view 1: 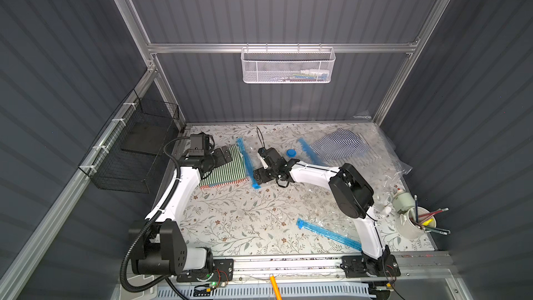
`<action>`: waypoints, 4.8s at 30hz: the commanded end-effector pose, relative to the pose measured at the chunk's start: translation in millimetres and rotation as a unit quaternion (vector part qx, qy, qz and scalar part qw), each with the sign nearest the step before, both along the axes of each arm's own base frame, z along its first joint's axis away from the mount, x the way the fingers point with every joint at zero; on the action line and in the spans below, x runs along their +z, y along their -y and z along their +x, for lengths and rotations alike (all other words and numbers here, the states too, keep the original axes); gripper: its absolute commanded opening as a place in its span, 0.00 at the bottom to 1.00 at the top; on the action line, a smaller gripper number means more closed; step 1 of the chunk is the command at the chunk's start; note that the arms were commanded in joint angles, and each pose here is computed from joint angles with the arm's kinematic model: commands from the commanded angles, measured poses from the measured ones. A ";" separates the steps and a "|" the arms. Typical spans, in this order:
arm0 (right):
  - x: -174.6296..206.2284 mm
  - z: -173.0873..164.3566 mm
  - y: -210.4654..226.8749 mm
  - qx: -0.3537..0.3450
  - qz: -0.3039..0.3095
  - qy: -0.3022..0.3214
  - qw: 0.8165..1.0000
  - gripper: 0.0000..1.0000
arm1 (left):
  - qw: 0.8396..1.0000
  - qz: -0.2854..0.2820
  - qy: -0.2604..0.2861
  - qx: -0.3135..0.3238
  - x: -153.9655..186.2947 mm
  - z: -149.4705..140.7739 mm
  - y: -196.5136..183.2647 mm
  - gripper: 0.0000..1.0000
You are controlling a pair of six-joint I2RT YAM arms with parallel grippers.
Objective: Take the tank top out of the vacuum bag
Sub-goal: Move the vacuum bag to the center of the board.
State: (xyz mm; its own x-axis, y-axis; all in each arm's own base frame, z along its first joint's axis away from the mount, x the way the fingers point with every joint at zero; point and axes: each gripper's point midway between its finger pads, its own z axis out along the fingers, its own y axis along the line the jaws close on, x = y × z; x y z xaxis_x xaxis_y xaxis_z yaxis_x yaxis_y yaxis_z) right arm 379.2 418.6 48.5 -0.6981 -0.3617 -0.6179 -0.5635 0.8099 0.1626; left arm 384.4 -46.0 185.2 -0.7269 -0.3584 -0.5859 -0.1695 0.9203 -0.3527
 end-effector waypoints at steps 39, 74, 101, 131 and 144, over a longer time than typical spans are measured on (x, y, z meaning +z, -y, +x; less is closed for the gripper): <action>60.6 64.9 73.7 -0.091 -0.137 0.104 0.981 0.00 | 0.998 -0.051 -0.022 -0.033 -23.6 2.1 20.8 1.00; 198.1 90.1 355.9 -0.271 -0.577 0.391 0.664 0.00 | 0.995 -0.083 -0.011 -0.062 -31.0 9.9 45.6 1.00; 91.5 -10.6 457.2 -0.367 -0.482 0.140 0.783 0.00 | 0.990 -0.098 -0.023 -0.094 -41.2 23.3 76.1 1.00; 97.5 -2.6 431.1 -0.384 -0.303 0.034 0.872 0.99 | 0.990 -0.081 -0.027 -0.113 -44.5 31.8 95.6 1.00; 78.9 49.3 326.9 -0.261 -0.183 0.018 0.948 0.99 | 0.990 -0.075 -0.029 -0.112 -45.6 30.9 94.3 1.00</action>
